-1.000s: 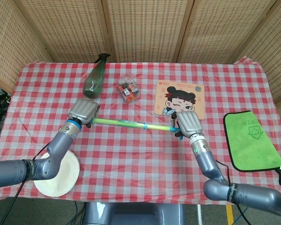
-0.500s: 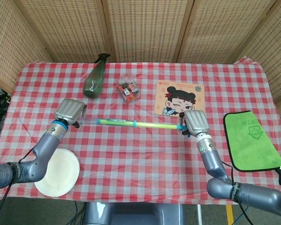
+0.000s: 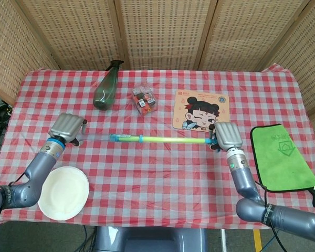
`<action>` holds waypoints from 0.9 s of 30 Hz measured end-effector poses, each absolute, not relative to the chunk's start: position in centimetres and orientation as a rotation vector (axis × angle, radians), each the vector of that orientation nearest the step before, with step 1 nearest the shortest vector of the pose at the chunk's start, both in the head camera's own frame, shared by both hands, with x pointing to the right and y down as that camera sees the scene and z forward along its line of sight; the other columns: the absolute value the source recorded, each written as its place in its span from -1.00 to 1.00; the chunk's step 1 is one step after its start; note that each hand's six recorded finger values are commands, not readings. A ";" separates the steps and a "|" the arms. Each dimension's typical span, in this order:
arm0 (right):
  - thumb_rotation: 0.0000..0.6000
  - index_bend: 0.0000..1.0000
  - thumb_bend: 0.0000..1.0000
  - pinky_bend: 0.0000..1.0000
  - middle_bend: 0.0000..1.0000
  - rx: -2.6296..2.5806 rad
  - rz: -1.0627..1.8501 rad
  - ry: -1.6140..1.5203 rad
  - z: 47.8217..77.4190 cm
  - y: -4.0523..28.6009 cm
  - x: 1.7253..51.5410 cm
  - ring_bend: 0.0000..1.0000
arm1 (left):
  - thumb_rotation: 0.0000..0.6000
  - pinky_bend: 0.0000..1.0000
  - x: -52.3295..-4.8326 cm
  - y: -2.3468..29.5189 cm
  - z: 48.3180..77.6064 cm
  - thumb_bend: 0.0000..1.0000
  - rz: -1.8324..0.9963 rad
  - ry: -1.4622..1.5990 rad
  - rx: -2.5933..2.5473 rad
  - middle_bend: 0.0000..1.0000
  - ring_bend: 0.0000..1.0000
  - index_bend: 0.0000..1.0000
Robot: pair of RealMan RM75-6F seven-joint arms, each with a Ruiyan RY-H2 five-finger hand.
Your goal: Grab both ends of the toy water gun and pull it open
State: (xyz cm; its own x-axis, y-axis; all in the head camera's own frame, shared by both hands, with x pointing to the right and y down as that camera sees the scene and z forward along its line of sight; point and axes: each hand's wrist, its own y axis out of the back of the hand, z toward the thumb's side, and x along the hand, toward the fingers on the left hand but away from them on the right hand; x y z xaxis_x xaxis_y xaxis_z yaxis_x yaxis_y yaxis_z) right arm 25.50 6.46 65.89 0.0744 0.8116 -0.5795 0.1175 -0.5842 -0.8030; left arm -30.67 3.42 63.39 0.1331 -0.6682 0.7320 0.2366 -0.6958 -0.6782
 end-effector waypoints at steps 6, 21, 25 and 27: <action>1.00 0.61 -0.07 0.45 1.00 -1.767 1.568 -0.929 65.8 6.4 26.1 1.00 | 1.00 0.35 -31.3 3.5 63.4 -0.13 -1.653 0.418 -1.710 0.72 0.55 0.43; 1.00 0.61 -0.07 0.45 1.00 -1.721 1.615 -0.965 65.8 5.8 28.5 1.00 | 1.00 0.35 -32.8 4.5 63.2 -0.13 -1.671 0.388 -1.704 0.72 0.55 0.43; 1.00 0.61 -0.07 0.45 1.00 -1.710 1.626 -0.979 66.0 5.5 29.1 1.00 | 1.00 0.35 -33.2 4.6 63.6 -0.13 -1.680 0.384 -1.703 0.72 0.55 0.43; 1.00 0.61 -0.07 0.45 1.00 -1.705 1.630 -0.985 66.0 5.3 29.4 1.00 | 1.00 0.35 -33.3 4.7 63.7 -0.13 -1.682 0.381 -1.705 0.72 0.55 0.43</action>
